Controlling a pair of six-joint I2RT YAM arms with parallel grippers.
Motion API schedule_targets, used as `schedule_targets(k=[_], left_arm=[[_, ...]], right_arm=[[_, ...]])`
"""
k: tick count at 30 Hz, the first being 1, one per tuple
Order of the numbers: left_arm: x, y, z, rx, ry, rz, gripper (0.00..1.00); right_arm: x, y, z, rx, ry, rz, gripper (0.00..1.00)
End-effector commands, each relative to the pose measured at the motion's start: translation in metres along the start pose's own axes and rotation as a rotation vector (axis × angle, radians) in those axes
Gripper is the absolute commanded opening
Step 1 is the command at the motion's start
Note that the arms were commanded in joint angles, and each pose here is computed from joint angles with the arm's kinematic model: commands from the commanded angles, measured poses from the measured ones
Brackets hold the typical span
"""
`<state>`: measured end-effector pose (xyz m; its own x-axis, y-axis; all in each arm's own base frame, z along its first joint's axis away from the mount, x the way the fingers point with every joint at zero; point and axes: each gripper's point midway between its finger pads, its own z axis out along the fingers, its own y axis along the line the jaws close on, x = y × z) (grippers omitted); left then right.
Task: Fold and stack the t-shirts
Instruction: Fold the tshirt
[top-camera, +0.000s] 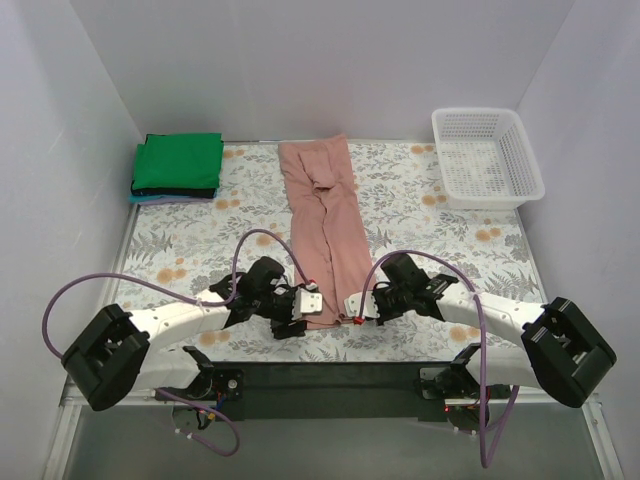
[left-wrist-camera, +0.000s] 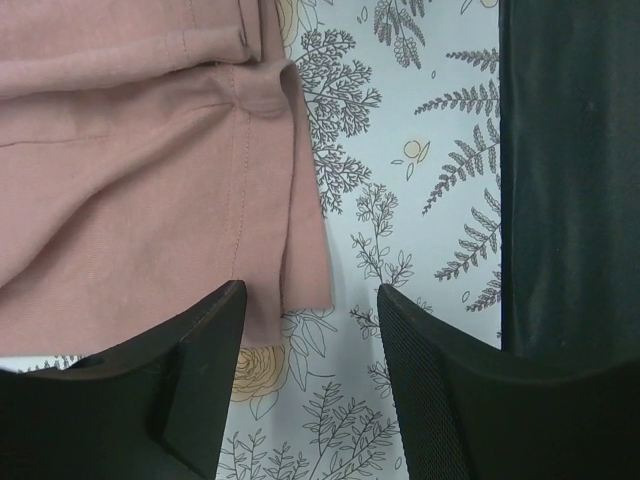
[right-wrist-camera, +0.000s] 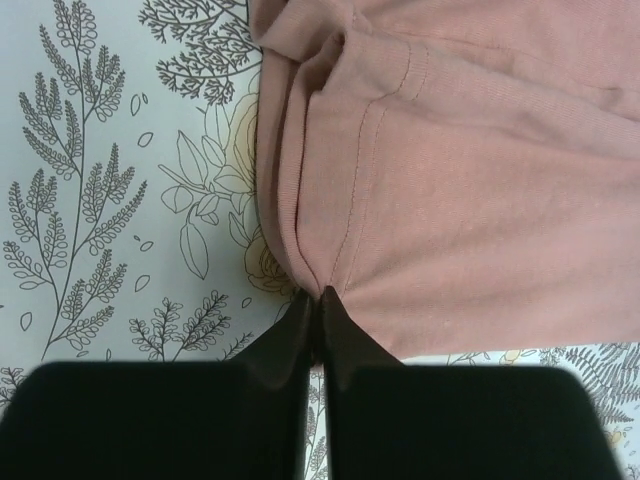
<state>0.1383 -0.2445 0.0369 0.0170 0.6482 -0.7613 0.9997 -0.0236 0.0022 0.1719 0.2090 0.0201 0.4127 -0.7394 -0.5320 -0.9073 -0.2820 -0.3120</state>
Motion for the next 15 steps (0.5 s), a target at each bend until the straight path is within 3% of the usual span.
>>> schedule_targets(k=[1, 9, 15], left_arm=[[0.001, 0.003, 0.001, -0.024, 0.001, 0.045, 0.53], [0.023, 0.008, 0.015, -0.061, 0.103, 0.048, 0.49], [0.038, 0.012, 0.015, -0.098, 0.168, 0.05, 0.34]], right_arm=[[0.019, 0.024, 0.004, -0.067, 0.072, 0.047, 0.01], [0.016, 0.017, 0.003, -0.059, 0.076, 0.076, 0.01], [0.01, 0.017, -0.002, -0.068, 0.062, 0.085, 0.01]])
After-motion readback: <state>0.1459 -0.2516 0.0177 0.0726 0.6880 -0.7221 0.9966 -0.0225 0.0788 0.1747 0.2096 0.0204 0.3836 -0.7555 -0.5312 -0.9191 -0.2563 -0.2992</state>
